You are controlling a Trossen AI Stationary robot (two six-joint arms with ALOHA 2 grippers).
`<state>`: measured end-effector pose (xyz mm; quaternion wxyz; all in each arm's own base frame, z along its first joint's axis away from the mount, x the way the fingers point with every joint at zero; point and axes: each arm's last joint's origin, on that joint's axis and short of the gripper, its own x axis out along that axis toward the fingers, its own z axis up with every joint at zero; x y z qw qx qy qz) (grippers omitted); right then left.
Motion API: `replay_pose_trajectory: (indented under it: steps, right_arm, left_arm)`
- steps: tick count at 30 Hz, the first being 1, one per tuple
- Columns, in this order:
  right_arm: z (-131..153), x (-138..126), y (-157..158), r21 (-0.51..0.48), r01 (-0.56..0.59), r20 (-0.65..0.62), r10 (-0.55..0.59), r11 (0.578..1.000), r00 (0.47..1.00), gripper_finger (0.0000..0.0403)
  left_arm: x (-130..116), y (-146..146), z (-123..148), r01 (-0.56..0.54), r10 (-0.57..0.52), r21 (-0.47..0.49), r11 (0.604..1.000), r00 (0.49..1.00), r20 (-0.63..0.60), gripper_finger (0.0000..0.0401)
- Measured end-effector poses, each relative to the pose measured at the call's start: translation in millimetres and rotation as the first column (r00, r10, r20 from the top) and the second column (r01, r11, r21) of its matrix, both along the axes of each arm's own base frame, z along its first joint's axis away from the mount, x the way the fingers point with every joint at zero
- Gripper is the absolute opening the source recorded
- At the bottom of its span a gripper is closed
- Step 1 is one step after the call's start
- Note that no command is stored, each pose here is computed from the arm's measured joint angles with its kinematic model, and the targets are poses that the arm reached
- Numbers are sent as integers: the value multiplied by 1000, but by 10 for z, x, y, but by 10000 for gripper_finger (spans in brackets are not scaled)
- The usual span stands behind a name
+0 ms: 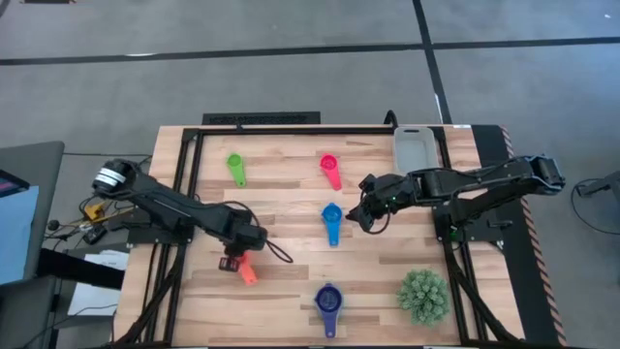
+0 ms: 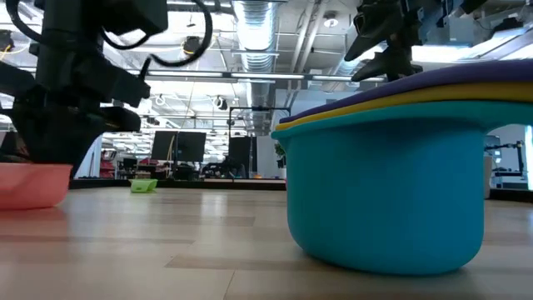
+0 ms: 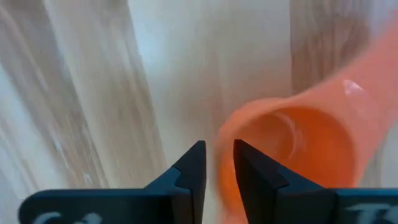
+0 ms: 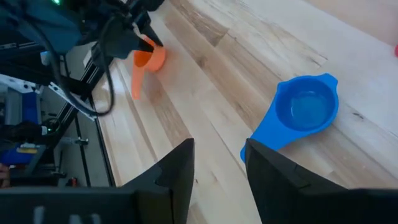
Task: Nest measuring cups in basket
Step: Stack the orange measuring cup on top of the dark blue of measuring cup
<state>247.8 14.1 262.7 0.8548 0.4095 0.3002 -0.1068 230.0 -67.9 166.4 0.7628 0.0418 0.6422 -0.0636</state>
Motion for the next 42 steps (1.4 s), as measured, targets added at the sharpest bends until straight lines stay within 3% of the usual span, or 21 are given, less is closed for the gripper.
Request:
replay_pose_trajectory:
  steps: [6,13,22,29,33,36,39,42]
  right_arm:
    - [0,1,-28,-10,4,0,-4,1000,1000,172]
    - [2,2,-60,-10,12,1,-12,1000,1000,172]
    - [0,1,-73,-27,1,0,-1,1000,1000,176]
    - [0,2,-104,-34,7,1,-7,999,1000,177]
    - [1,3,-123,-34,14,1,-14,999,1000,178]
    - [2,3,-139,-34,20,2,-20,999,1000,178]
    - [2,4,-140,-34,21,3,-21,999,1000,180]
    - [3,4,-139,-28,25,4,-25,999,1000,183]
  left_arm:
    - [157,-40,27,6,-4,43,999,998,-65,88]
    - [197,-35,210,-32,35,90,995,999,-40,89]
    - [113,-20,321,-191,206,124,974,972,-117,90]
    - [64,-54,400,-327,335,98,940,938,-84,90]
    - [-17,-71,541,-433,434,64,899,901,-17,90]
    - [-130,-83,683,-531,528,50,846,847,61,90]
    - [-289,-106,793,-645,634,24,764,757,159,90]
    - [-485,-145,803,-759,747,-51,649,623,233,90]
